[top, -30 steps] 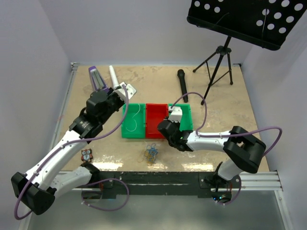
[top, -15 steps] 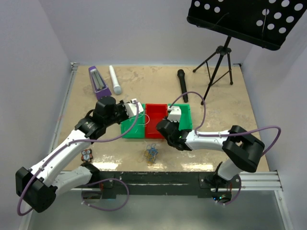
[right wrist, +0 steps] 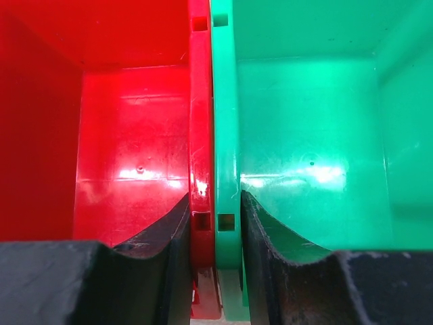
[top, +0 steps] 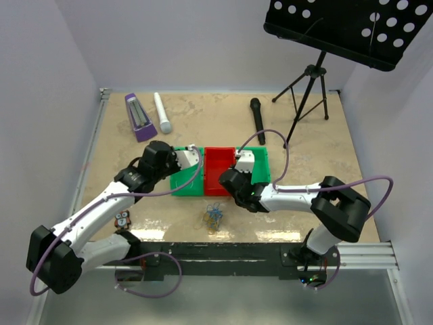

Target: Untangle the cables

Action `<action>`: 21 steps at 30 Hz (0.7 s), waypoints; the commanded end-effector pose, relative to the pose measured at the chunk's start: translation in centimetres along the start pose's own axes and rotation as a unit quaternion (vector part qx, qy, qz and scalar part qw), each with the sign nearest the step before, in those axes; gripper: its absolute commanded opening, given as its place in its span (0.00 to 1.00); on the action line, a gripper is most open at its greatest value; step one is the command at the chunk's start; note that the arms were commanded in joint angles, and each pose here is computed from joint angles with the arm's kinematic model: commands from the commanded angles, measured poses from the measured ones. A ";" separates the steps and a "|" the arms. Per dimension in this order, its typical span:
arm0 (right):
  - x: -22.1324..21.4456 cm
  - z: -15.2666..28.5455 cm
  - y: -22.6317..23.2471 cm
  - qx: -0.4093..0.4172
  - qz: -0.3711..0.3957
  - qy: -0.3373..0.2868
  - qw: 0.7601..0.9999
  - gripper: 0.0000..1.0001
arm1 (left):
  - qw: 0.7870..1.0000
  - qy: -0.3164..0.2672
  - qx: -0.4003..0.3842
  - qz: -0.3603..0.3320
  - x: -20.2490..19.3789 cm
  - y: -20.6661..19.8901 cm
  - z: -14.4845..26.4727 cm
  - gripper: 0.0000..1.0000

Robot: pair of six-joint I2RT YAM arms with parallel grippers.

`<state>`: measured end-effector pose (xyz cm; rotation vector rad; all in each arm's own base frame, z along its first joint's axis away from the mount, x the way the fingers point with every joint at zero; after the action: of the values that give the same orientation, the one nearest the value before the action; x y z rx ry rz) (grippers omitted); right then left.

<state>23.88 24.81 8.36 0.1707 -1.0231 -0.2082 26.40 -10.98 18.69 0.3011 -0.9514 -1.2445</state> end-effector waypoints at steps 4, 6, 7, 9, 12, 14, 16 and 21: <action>1.5 0.0 2.5 0.018 -0.053 -0.018 0.998 0.33 | 0.998 -0.061 -0.031 0.013 2.3 0.0 -0.2 0.00; 1.4 0.0 2.6 0.016 -0.052 -0.017 0.998 0.33 | 0.997 -0.051 -0.047 0.016 2.6 -0.5 -1.5 0.00; 1.2 -0.1 2.6 0.013 -0.052 -0.015 0.998 0.33 | 0.997 -0.039 -0.058 0.019 2.7 -0.7 -2.3 0.00; 1.0 -0.1 2.6 0.010 -0.053 -0.013 0.998 0.33 | 0.996 -0.014 -0.088 0.026 2.7 -1.5 -4.1 0.00; 0.8 0.1 2.7 0.012 -0.056 -0.011 0.998 0.33 | 0.994 -0.014 -0.102 0.024 2.8 -2.0 -5.4 0.00; 0.7 0.2 2.8 0.013 -0.057 -0.009 0.998 0.33 | 0.995 -0.023 -0.095 0.021 2.9 -2.1 -5.9 0.00; 0.5 0.1 2.9 0.014 -0.058 -0.007 0.998 0.33 | 0.996 -0.019 -0.090 0.022 2.8 -2.2 -6.4 0.00; 0.0 0.1 3.1 0.012 -0.056 0.002 0.998 0.33 | 0.996 -0.023 -0.080 0.034 2.9 -1.9 -6.3 0.20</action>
<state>23.83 25.96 8.11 0.1719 -1.0157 -0.2391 29.27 -15.24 13.61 0.1306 -0.8066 -1.3007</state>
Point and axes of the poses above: each gripper's point midway between its finger pads, its own z axis back along the fingers, its own y axis along the line the jaws close on, x = y × z, the point moved 5 cm from there along z, back along the fingers, and after that the axes turned 8 degrees about -z, right-handed, at the moved point
